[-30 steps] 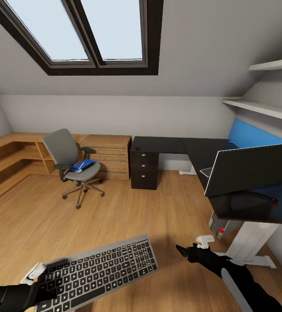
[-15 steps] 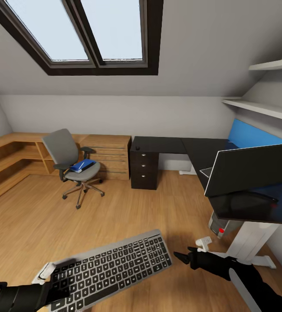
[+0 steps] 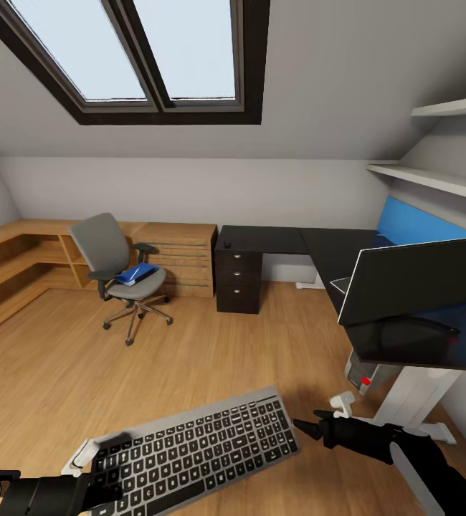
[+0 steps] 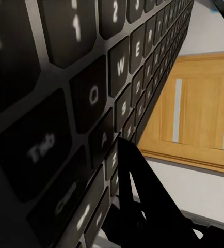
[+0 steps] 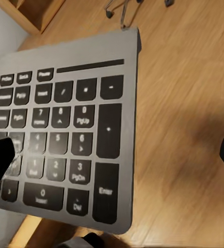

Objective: In the bedroom, organize the workspace by keeping the computer under the desk, ensuring the monitor is on the desk, placing the keyboard on the desk next to the monitor, placing the mouse on the desk next to the keyboard, moving the folder from the swivel chair onto the desk next to the mouse, stacking the notebook on top of the folder with the pen on top of the notebook, and positioning the swivel chair next to the desk.

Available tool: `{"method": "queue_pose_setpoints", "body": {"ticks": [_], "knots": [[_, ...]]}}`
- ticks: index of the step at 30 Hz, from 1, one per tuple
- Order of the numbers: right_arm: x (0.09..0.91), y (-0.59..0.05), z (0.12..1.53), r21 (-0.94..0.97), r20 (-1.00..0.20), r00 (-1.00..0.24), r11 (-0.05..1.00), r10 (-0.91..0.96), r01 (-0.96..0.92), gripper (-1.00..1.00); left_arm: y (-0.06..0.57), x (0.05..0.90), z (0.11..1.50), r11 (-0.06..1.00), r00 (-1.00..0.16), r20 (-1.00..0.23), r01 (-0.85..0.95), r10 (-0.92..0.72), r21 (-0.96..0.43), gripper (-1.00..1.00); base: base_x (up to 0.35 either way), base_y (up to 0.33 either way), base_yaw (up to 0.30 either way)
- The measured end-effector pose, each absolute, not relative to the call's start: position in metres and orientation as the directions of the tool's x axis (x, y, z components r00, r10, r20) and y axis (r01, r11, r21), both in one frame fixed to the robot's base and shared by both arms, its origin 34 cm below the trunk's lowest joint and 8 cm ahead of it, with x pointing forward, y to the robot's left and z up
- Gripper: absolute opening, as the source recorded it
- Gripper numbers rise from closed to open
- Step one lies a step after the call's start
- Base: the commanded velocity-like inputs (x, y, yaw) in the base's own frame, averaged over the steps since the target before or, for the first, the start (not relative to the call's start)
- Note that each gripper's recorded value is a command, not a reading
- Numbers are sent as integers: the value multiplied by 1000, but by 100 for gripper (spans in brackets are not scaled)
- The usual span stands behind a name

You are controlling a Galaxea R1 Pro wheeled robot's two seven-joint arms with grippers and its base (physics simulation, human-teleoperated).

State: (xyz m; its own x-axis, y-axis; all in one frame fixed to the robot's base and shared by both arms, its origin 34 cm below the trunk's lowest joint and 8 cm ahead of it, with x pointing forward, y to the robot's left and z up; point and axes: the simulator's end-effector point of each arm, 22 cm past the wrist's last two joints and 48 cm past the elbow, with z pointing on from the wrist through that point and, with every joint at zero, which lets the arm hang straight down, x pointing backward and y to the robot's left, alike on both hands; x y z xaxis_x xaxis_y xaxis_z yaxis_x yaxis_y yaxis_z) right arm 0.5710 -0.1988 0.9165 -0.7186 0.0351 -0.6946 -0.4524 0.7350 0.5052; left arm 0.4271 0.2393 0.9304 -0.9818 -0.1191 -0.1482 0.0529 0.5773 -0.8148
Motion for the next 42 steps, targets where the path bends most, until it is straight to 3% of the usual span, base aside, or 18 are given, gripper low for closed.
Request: {"method": "queue_pose_setpoints", "body": {"ticks": [25, 42], "knots": [[516, -226, 968, 679, -647, -762, 458, 5, -574, 100, 222, 421, 946, 530, -982, -178, 117, -66, -840, -100, 0, 0, 0], [511, -228, 967, 697, -634, -773, 440, 10, -566, 100, 206, 413, 953, 470, -929, -368, 347, 51, -812, -100, 0, 0, 0]]}}
